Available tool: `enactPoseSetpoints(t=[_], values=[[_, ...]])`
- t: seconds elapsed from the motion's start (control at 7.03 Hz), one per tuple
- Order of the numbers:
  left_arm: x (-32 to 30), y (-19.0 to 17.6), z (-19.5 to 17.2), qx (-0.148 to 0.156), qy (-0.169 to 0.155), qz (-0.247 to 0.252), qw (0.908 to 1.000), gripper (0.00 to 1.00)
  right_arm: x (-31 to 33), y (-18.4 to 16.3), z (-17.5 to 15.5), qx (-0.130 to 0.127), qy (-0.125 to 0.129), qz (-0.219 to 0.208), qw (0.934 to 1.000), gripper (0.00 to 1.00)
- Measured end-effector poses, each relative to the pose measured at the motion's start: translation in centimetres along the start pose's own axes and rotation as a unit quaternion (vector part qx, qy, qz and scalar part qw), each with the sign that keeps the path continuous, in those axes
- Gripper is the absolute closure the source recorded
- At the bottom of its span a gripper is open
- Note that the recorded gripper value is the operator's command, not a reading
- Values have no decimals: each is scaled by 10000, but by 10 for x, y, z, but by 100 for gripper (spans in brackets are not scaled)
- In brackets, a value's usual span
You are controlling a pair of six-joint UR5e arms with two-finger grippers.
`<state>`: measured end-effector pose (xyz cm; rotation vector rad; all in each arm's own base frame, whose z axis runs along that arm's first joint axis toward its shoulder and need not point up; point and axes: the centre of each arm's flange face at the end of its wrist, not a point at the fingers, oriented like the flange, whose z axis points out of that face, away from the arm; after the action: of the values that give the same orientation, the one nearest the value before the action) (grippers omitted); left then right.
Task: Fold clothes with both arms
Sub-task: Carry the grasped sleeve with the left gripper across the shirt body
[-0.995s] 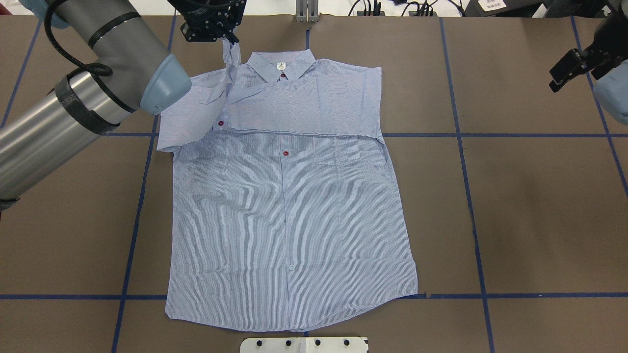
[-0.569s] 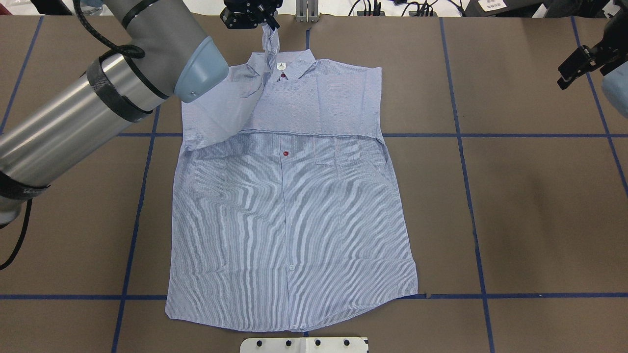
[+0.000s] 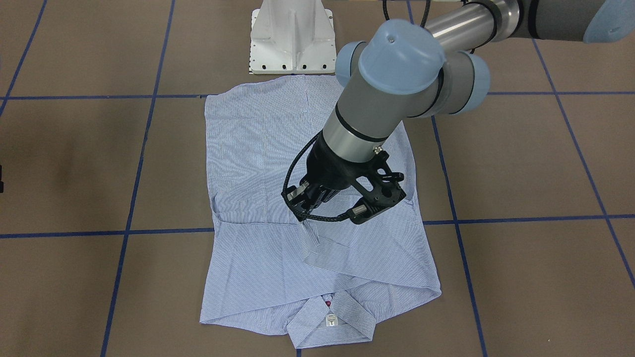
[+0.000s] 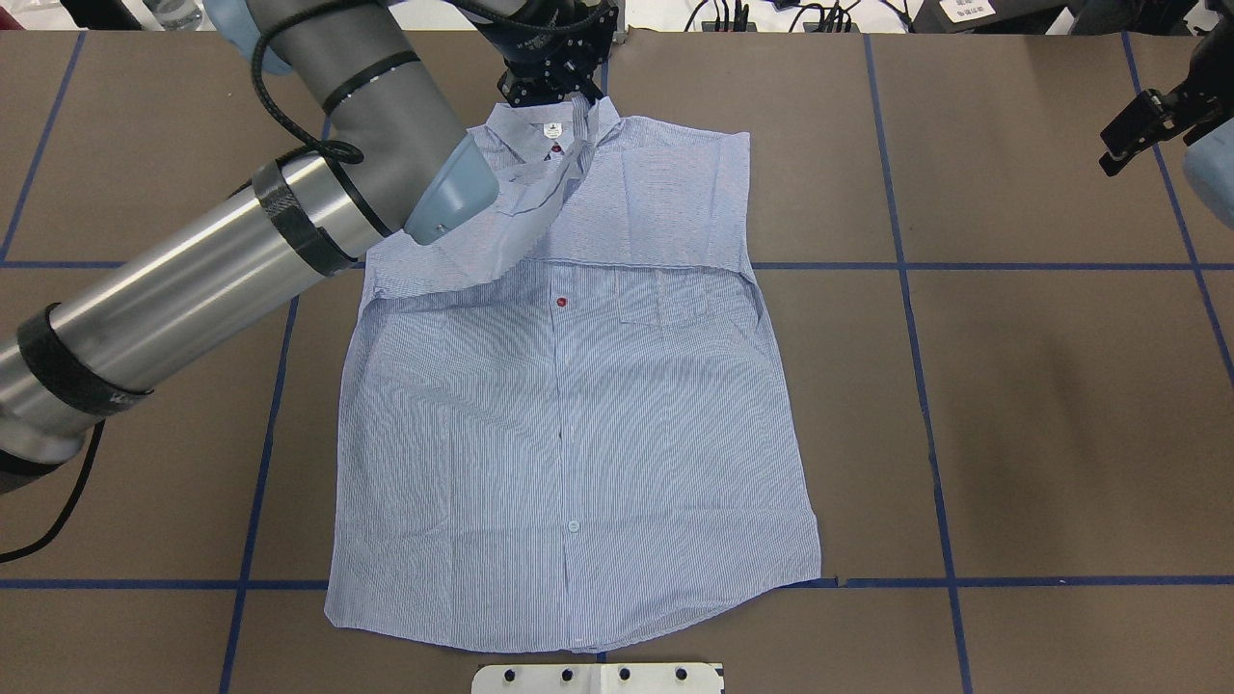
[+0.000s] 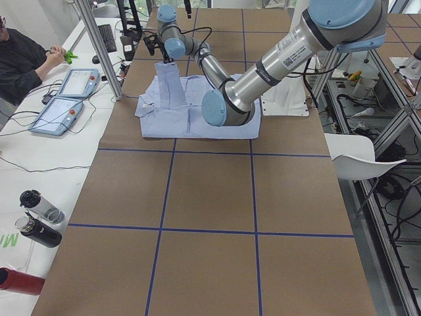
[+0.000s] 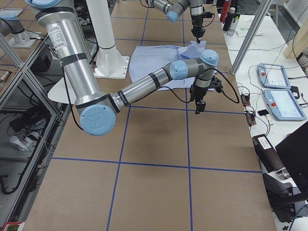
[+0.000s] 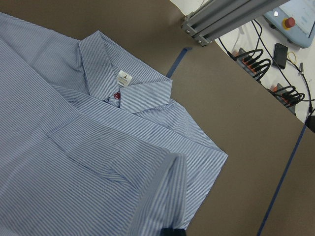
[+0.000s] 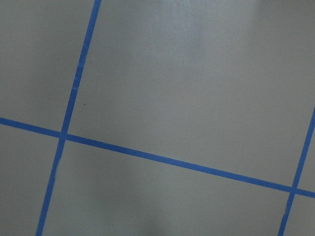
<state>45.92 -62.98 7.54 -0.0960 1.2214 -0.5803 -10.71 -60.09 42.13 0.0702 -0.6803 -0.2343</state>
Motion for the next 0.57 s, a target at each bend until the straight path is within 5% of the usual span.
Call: enactPoseSetpoints(t=[0.43, 0.57], values=[[-31, 89, 107, -41, 151, 263, 9995, 100, 3, -1, 4, -37, 5, 43, 10000, 0], [-44, 122, 137, -34, 233, 339, 9991, 1, 4, -1, 4, -38, 6, 52, 10000, 0]])
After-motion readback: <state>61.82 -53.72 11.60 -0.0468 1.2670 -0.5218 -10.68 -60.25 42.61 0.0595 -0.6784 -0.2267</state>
